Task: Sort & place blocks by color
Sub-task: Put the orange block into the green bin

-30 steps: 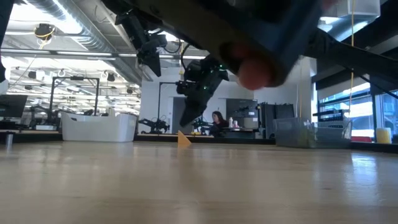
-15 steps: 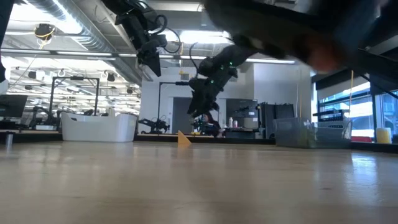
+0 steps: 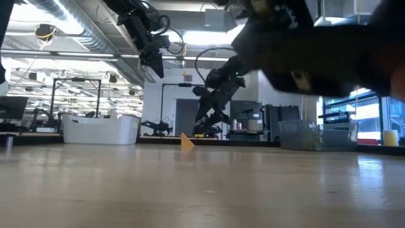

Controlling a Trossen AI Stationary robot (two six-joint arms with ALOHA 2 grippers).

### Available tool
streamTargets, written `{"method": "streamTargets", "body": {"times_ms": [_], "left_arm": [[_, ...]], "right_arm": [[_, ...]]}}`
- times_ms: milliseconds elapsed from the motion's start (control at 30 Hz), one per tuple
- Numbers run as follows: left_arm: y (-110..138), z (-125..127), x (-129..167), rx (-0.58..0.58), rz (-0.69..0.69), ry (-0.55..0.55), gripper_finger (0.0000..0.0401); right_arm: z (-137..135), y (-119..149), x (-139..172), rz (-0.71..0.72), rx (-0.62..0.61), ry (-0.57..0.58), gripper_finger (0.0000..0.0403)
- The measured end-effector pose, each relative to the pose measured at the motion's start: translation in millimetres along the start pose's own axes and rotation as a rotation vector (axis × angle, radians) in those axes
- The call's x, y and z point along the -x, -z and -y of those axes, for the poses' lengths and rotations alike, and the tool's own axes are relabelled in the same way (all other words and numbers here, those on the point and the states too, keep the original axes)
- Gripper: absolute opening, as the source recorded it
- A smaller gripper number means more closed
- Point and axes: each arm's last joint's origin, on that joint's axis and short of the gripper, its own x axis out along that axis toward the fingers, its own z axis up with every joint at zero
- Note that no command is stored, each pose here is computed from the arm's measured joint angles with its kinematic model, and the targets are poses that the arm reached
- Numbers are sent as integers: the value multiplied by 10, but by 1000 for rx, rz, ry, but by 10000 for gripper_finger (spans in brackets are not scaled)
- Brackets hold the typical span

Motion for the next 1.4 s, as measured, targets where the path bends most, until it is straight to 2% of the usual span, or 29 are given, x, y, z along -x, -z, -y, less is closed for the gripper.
{"method": "streamTargets", "body": {"times_ms": [233, 433, 600, 733, 867, 1133, 1267, 1400], "left_arm": [[-1, 0, 0, 1, 1, 0, 3], [-1, 0, 0, 5, 1, 1, 2], [-2, 3, 0, 20, 2, 3, 1], [-3, 2, 0, 20, 2, 2, 3], [-3, 2, 0, 20, 2, 2, 1], [-2, 0, 0, 20, 2, 1, 1], [-1, 0, 0, 20, 2, 1, 3], [0, 0, 0, 21, 1, 1, 1]], "right_arm": [[-6, 82, -260, -66, 51, -89, 190], [48, 98, -411, -73, -52, -96, 190], [39, 52, -429, -37, -70, -128, 190], [15, 39, -456, -29, -43, -175, 190], [-58, 59, -494, -31, 40, -191, 190], [-145, 109, -577, -74, 55, -281, 190], [-188, 110, -623, -37, 160, -232, 190], [-203, 79, -609, -17, 165, -239, 190]]}}
